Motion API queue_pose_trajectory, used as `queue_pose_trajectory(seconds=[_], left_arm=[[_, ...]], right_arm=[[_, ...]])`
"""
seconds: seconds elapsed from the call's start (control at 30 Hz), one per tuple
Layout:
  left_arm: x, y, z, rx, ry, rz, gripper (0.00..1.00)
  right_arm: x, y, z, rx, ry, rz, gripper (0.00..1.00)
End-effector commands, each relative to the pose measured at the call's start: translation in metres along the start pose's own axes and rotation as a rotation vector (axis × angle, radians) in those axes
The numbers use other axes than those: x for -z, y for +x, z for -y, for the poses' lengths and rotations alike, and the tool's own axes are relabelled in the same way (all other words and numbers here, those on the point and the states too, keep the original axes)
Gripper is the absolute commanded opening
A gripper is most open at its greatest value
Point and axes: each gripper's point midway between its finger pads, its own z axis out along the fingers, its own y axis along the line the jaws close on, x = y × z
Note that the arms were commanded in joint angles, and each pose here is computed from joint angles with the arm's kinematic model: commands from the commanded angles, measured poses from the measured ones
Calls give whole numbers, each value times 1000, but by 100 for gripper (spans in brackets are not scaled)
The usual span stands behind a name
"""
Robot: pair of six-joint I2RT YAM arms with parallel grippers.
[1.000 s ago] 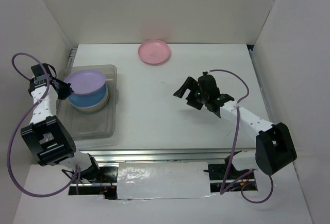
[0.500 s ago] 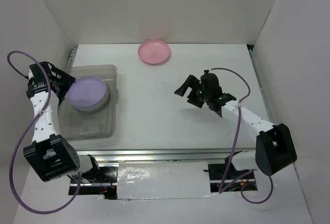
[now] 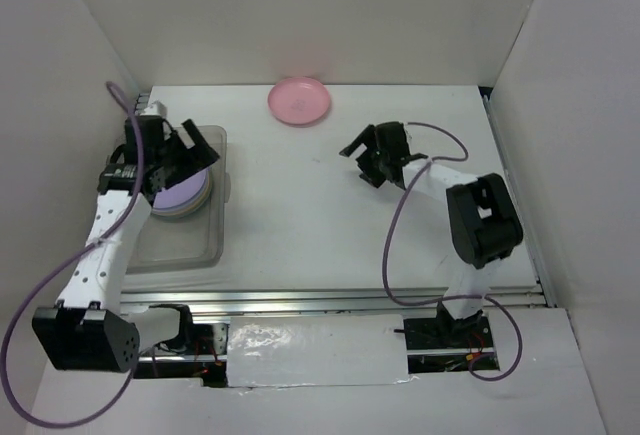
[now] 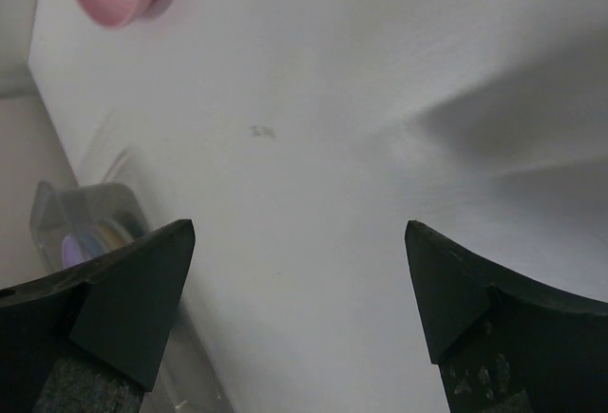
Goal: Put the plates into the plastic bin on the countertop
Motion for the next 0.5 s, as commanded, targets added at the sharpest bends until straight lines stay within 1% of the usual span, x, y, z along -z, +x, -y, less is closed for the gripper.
queue_pose_trajectory(seconds=[0.0,0.03,0.07,0.1,0.13,0.17,0.2,0.23,0.27,0.3,0.33,0.37,0.4,0.43,0.47], left_arm=[[-22,0,62,-100,130,-10,99],[-30,0,73,-104,142,-12,99],[-36,-6,90,-89,176,-5,99],[-59,-1,105,-89,197,-29,99],[-71,-2,114,-66,196,-34,99],[-73,-20,137,-56,227,6,99],[-107,-4,141,-52,193,-48,99],[-119,-4,148,-42,183,-58,99],[-148,-6,161,-17,151,-53,99],[-164,0,158,-7,92,-70,99],[-179,2,156,36,29,-67,99],[-209,0,160,37,-22,-41,99],[-225,5,158,47,-56,-44,99],[-237,5,163,67,-54,-35,99],[-262,13,163,78,-71,-34,99]], right_arm=[[52,-19,-6,-88,-51,172,100],[78,-14,9,-98,-52,188,100],[92,-10,17,-92,-40,199,100],[104,-11,28,-69,-21,236,100],[127,-1,39,-43,-11,239,100],[140,-3,36,-27,-18,259,100],[147,2,49,1,5,260,100],[166,4,48,15,-33,272,100],[175,5,54,28,-29,269,100],[182,7,57,43,-32,268,100],[199,9,52,52,-86,271,100],[206,12,54,61,-98,264,100],[220,15,51,69,-146,271,100],[224,23,50,79,-176,245,100],[229,26,51,91,-189,242,100]])
